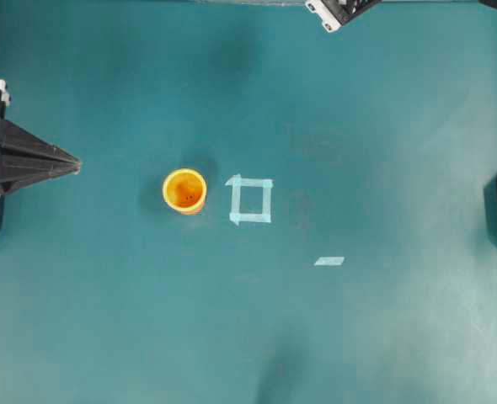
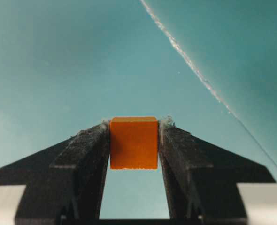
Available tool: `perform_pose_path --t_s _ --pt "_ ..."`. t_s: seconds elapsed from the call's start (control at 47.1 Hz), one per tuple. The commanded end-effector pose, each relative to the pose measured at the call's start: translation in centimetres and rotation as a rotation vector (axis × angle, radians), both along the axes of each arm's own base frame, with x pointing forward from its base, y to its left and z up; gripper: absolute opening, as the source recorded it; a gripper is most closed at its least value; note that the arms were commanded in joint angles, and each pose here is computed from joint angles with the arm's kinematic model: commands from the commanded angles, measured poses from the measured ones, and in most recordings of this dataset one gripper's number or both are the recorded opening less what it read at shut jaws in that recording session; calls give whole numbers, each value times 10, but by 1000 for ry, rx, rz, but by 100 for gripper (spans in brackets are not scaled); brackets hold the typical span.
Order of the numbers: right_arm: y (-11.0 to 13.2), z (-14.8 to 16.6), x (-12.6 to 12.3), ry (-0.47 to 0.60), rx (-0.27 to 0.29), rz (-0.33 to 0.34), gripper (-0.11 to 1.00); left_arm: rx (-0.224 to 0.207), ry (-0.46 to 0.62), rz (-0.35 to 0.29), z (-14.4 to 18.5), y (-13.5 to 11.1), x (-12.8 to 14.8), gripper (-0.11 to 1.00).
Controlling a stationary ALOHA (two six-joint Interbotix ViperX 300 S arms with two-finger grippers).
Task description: Move the block backward with right arm.
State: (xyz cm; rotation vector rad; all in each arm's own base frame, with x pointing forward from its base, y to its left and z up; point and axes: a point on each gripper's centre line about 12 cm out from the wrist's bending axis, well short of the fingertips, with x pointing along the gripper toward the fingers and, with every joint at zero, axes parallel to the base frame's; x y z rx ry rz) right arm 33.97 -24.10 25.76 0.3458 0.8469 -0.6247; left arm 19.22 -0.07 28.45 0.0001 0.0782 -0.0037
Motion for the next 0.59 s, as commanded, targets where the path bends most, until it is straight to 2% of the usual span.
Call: perform_pose_path --t_s 0.0,0.573 --pt "-1 15 2 -33 -25 3 41 3 -31 1 13 0 2 1" --pt "-1 15 2 -35 -22 0 41 5 -29 1 12 0 2 1"
